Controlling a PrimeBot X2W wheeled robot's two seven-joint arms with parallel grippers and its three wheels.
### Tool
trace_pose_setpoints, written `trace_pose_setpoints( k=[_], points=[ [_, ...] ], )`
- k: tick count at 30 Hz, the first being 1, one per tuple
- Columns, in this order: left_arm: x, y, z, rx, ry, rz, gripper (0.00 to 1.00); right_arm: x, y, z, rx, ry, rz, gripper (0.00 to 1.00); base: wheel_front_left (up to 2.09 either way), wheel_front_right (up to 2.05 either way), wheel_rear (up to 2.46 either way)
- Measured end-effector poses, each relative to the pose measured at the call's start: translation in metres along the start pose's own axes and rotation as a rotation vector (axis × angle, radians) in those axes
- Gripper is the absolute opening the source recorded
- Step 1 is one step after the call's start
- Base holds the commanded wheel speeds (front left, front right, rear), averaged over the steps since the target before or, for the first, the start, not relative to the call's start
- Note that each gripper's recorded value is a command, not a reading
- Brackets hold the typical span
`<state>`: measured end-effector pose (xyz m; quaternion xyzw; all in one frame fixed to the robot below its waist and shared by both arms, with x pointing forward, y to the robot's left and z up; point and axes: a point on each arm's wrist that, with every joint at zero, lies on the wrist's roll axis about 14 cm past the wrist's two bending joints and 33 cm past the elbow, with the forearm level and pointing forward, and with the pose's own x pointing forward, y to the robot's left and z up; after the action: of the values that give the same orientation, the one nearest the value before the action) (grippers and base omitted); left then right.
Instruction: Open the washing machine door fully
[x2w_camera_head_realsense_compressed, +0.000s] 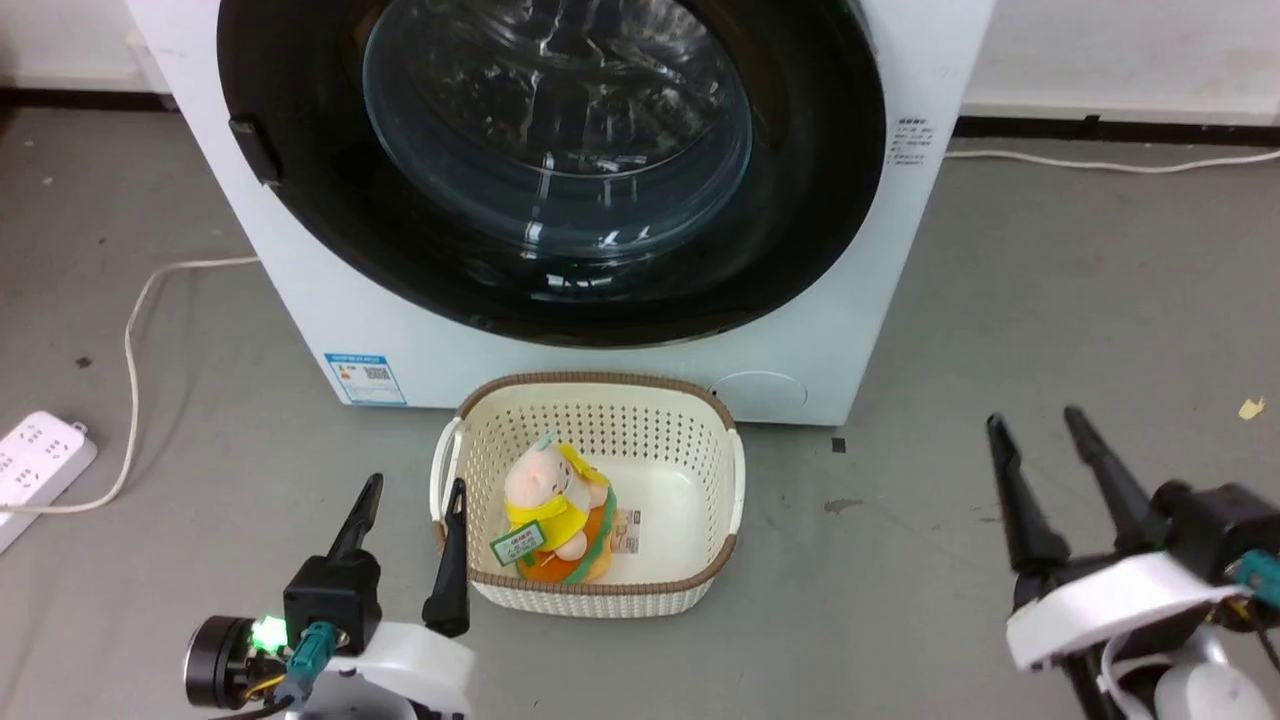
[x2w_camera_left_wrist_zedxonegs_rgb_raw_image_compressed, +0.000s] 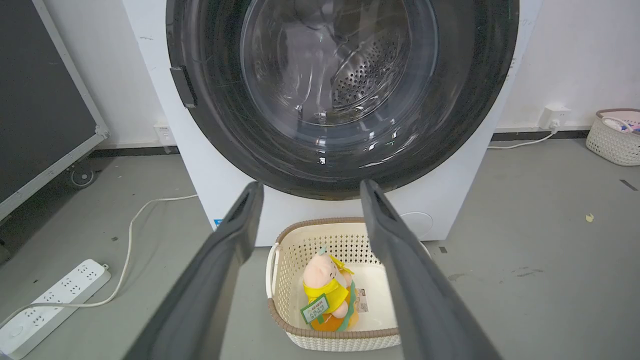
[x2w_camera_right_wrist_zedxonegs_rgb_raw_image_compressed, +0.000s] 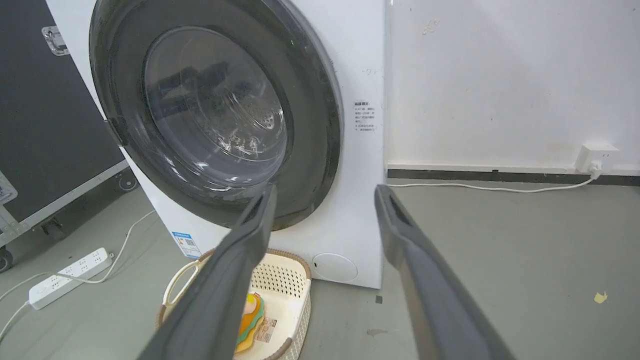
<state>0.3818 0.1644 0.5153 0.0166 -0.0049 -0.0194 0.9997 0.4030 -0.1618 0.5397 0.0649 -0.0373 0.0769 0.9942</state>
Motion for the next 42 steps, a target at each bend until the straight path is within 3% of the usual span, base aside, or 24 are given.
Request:
trace_pose_setpoints(
  k=[13, 14, 15, 16, 19, 23, 42],
  points=[
    [0.009, -0.001, -0.007, -0.009, 0.004, -0.004, 1.0, 0.044, -0.014, 0.01, 0.207, -0.02, -0.017, 1.0, 0.0, 0.0, 0.0],
    [0.009, -0.001, -0.008, -0.009, 0.006, -0.004, 1.0, 0.047, -0.015, 0.011, 0.224, -0.019, -0.019, 0.48, 0.0, 0.0, 0.0],
    [0.009, -0.001, -0.009, -0.009, 0.009, -0.004, 1.0, 0.051, -0.016, 0.012, 0.239, -0.02, -0.02, 0.16, 0.0, 0.0, 0.0],
    [0.01, -0.001, -0.01, -0.009, 0.009, -0.004, 1.0, 0.054, -0.017, 0.013, 0.252, -0.025, -0.021, 0.0, 0.0, 0.0, 0.0],
    [0.014, -0.001, -0.009, -0.01, 0.002, -0.004, 1.0, 0.066, -0.019, 0.014, 0.295, -0.025, -0.022, 0.0, 0.0, 0.0, 0.0],
    [0.015, 0.001, -0.012, -0.014, 0.004, 0.006, 1.0, 0.082, -0.027, 0.008, 0.448, -0.006, -0.054, 0.0, 0.0, 0.0, 0.0],
    [0.031, 0.003, -0.02, -0.016, -0.004, 0.012, 1.0, 0.169, -0.04, 0.001, 0.744, 0.114, -0.052, 0.0, 0.0, 0.0, 0.0]
  ],
)
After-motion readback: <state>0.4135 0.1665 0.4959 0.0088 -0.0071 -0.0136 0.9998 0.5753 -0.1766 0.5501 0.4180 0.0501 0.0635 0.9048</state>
